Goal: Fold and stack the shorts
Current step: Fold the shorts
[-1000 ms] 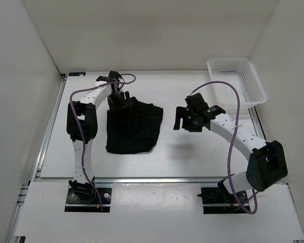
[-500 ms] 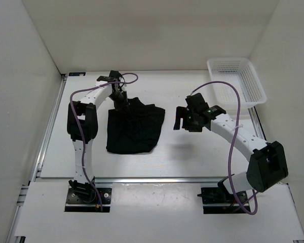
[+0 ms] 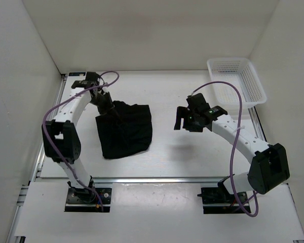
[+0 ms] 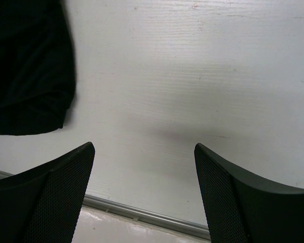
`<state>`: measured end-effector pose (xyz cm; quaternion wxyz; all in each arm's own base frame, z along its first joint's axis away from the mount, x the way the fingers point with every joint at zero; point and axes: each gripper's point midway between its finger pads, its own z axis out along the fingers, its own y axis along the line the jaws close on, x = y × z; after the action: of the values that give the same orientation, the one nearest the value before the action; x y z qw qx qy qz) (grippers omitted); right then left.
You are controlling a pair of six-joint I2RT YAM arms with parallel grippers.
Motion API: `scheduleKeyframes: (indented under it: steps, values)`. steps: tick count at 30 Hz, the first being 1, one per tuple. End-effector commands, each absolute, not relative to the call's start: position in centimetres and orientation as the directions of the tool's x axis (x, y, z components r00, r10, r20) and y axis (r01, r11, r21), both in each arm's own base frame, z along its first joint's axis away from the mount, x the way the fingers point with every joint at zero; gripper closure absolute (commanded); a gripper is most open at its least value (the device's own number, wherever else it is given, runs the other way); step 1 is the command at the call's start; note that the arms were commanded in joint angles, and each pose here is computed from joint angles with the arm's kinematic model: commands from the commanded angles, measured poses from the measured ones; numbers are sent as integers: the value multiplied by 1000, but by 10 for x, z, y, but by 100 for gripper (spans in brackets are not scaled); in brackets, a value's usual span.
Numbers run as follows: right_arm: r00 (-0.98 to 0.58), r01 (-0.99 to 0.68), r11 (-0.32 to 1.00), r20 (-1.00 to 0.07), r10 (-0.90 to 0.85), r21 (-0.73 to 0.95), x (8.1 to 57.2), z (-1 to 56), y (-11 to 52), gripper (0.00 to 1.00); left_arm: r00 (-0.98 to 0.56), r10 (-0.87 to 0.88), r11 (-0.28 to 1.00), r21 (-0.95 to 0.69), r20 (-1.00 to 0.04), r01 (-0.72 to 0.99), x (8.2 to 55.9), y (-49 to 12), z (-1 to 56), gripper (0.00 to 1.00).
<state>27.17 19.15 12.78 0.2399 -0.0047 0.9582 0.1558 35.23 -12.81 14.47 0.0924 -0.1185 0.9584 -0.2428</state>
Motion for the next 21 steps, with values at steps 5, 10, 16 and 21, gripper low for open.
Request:
scheduleKeyframes:
  steps: [5,10,16,21]
  values:
    - [-891,-109,945,-453,45,308,267,128,193,14,-914,-397,828,-461,-83,-318,300,-104,132,90]
    - [-908,-262,841,-416,-49,473,263,131,252,6,-866,-494,796,-444,-85,-410,278,-89,117,90]
    - [-923,-372,699,-321,-211,611,247,108,343,6,-855,-507,795,-445,-112,-413,280,-81,121,90]
    - [-926,-377,706,-271,-264,600,245,70,378,7,-851,-507,796,-454,-136,-402,287,-79,131,90]
